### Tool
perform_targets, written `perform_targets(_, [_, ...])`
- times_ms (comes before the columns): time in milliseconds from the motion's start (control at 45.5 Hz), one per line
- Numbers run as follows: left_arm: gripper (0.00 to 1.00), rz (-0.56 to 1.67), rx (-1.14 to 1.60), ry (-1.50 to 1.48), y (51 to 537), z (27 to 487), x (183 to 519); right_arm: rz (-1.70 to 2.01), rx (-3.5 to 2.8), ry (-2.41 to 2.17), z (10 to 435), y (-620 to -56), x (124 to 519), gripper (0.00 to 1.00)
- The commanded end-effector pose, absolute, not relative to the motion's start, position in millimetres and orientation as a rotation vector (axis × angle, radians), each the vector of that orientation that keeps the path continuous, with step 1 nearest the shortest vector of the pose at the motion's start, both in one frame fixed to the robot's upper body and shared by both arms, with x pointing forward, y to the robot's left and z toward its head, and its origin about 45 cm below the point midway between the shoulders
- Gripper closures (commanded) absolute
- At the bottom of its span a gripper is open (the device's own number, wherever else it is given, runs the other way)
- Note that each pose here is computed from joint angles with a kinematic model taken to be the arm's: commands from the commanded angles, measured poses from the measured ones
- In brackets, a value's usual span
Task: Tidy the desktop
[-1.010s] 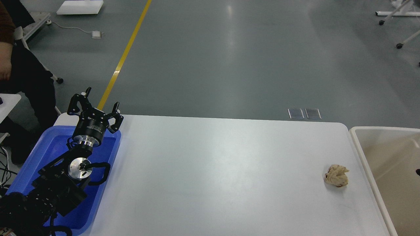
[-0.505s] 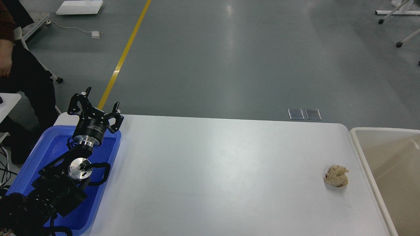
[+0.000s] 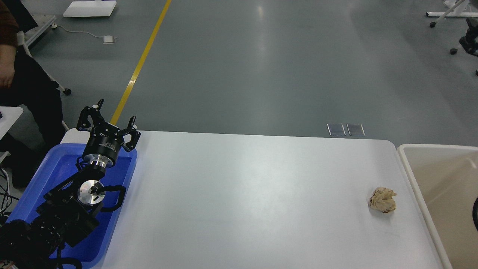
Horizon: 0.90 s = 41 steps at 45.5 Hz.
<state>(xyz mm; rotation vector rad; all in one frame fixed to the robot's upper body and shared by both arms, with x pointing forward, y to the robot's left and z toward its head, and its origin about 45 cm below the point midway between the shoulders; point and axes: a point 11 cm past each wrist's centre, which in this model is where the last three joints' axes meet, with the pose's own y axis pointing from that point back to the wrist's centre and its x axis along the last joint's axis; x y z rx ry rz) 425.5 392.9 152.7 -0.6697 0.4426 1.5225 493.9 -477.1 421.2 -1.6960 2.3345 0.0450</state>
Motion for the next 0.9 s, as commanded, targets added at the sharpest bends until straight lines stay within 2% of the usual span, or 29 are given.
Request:
perform_targets(0, [0.0, 1.522, -0.67, 0.443, 392.9, 152.7, 425.5, 0.021, -1.775, 2.151, 387.8, -444.7, 491.5, 0.01])
perform_targets(176, [0.0, 1.522, -0.67, 0.443, 392.9, 152.7, 425.5, -0.005, -1.754, 2.124, 330.0, -422.6, 481.5, 0.01])
perform_targets(527, [0.0, 1.522, -0.67, 0.443, 392.9, 152.7, 425.5, 0.301, -1.783, 2.197, 208.1, -387.6, 448.8, 0.01])
perform_targets(681, [0.0, 1.522, -0.67, 0.443, 392.9, 152.7, 425.5, 0.363, -1.789, 2.199, 188.0, -375.9, 442.3, 0.01])
perform_targets(878, [0.0, 1.522, -0.67, 0.443, 392.9, 152.7, 425.5, 0.368, -1.787, 2.201, 186.8, -375.9, 441.8, 0.01])
